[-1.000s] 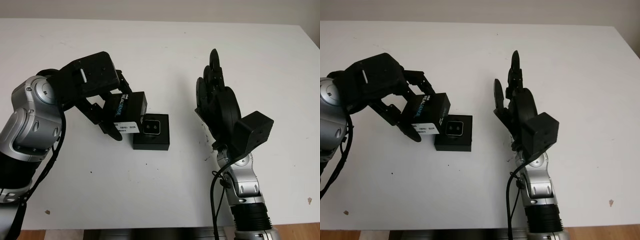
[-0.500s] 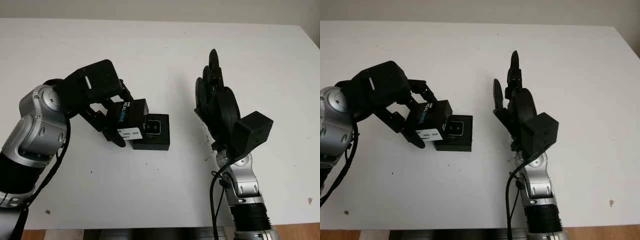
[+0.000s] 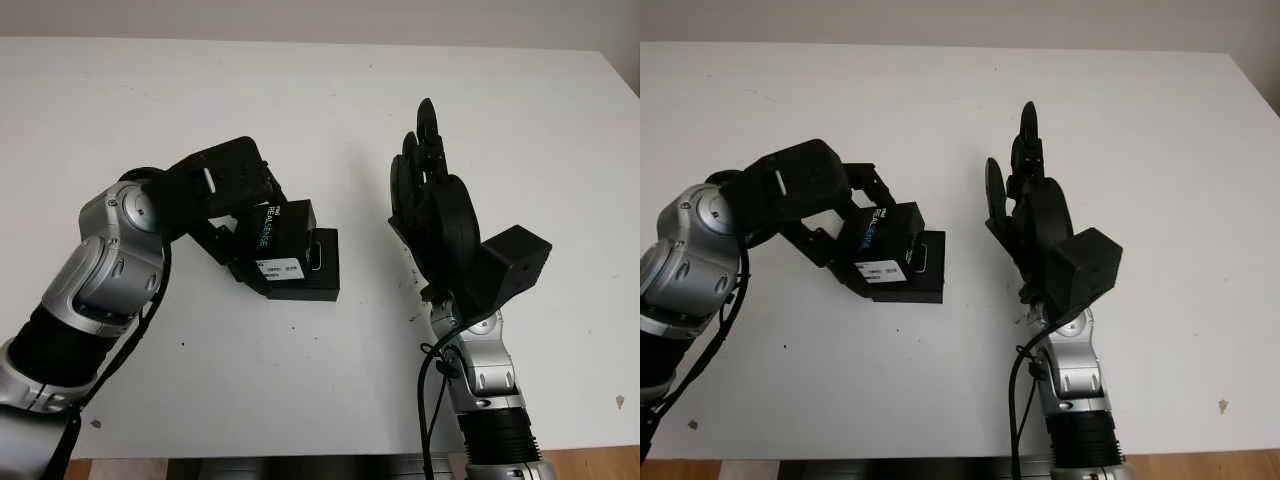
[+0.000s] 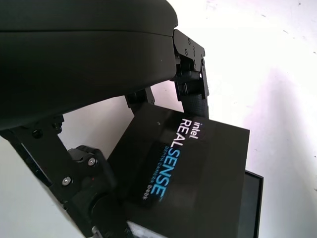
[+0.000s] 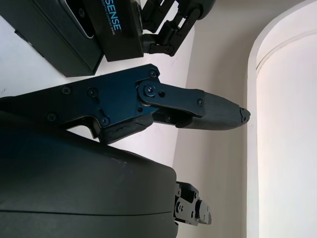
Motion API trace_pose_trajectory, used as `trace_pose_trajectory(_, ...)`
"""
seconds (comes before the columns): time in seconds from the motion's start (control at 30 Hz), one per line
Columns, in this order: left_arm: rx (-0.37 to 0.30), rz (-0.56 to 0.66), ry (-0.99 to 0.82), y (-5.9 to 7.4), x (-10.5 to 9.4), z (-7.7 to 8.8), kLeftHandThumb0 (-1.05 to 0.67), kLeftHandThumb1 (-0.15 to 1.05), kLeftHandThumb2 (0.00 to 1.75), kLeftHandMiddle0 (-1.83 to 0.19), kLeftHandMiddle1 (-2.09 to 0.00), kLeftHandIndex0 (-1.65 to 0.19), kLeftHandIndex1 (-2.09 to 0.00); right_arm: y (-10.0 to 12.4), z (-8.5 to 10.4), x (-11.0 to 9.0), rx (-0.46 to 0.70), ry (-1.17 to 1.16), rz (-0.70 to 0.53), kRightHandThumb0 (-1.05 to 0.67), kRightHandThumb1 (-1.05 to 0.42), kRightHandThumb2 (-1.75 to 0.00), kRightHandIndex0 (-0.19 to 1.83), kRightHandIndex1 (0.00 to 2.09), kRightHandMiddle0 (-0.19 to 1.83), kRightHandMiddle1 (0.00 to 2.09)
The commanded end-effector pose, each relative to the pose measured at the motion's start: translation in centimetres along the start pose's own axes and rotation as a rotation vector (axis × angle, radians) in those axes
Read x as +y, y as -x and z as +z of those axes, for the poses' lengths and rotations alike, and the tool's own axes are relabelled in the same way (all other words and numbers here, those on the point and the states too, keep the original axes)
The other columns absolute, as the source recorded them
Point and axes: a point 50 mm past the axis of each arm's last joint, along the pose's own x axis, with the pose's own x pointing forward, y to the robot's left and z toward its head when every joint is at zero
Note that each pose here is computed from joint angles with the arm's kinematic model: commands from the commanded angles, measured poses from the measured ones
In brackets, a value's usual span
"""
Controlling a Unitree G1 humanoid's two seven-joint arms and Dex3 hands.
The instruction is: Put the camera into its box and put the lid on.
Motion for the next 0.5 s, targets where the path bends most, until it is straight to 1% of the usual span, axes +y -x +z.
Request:
trace_pose_trajectory(0.0,-0.013,-0.010,0.004,-0.18,-0.38,0.20,-0.25,1.04,0.06,-0.38,-1.76,-0.23,-1.63,0.14,0.37,0.05,-0.026,-0.007,0.001,-0.77,-1.05,-0.56,-0.19,0.00,-0.19,0.00)
trace_pose_trajectory(0.17,-0.025,-0.013,0.000,-0.01,-0.59,0.51,-0.26,1.04,0.05,-0.38,-1.76,-0.20,-1.65,0.07,0.30,0.19,-0.034,-0.015,0.005,-0.77,-1.05,-0.55,-0.19,0.00,-0.19,0.00)
trace_pose_trajectory(0.3,-0.033,-0.024,0.006,0.09,-0.83,0.70,-0.26,1.04,0.06,-0.35,-1.71,-0.18,-1.65,0.08,0.27,0.25,-0.031,-0.012,0.003,-0.77,-1.05,-0.55,-0.19,0.00,-0.19,0.00)
trace_pose_trajectory(0.47,-0.033,-0.049,0.005,0.13,-1.26,0.84,-0.28,1.05,0.06,-0.38,-1.71,-0.20,-1.66,0.02,0.30,0.31,-0.034,-0.015,0.001,-0.78,-1.05,-0.54,-0.19,0.00,-0.19,0.00)
